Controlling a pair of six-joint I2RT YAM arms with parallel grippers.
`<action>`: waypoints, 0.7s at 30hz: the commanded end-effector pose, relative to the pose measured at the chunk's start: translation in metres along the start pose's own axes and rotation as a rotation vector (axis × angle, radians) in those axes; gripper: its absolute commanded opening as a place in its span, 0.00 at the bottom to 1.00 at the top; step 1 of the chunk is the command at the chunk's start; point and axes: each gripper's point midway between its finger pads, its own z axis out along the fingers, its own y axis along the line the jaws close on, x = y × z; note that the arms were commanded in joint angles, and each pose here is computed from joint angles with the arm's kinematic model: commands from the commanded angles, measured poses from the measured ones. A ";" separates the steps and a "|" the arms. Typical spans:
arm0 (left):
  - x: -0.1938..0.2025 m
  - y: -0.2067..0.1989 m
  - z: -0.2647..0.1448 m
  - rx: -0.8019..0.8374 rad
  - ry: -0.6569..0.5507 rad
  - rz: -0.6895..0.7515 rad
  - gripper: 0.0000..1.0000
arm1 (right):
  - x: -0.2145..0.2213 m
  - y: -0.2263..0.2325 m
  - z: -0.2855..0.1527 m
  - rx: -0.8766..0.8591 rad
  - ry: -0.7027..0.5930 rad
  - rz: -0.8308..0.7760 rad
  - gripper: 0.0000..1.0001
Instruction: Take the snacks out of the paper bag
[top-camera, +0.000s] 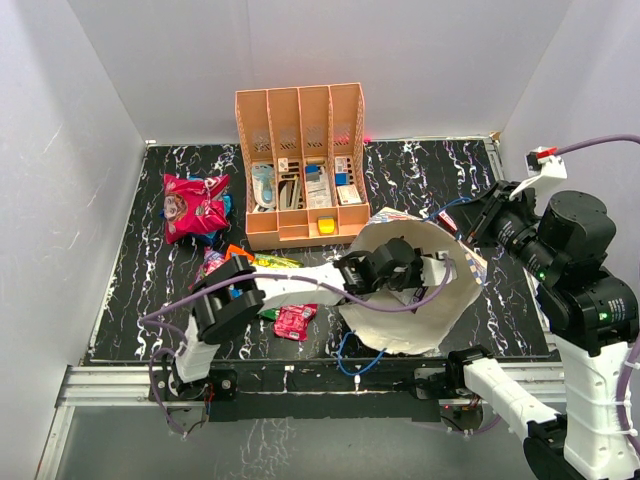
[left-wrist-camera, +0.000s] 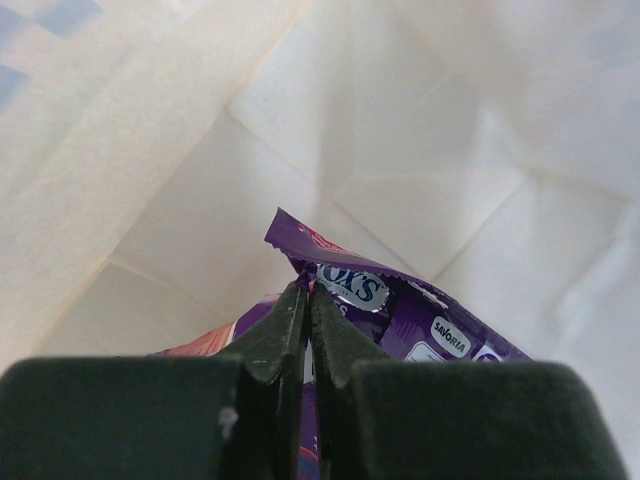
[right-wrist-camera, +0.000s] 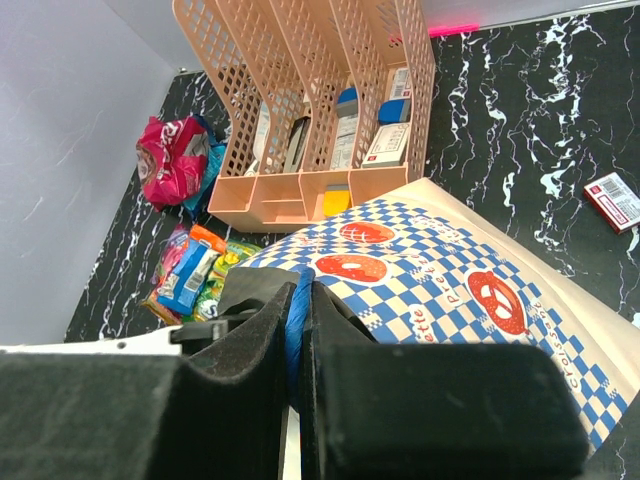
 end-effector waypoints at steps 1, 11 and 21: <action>-0.070 0.014 -0.051 -0.014 -0.178 -0.083 0.00 | -0.024 0.006 -0.004 -0.015 -0.106 -0.002 0.08; -0.113 -0.002 -0.130 0.092 -0.318 -0.134 0.00 | -0.029 -0.002 -0.008 0.027 -0.152 0.004 0.08; -0.202 0.042 -0.259 0.056 -0.581 -0.294 0.00 | -0.033 0.002 -0.003 -0.001 -0.182 0.028 0.08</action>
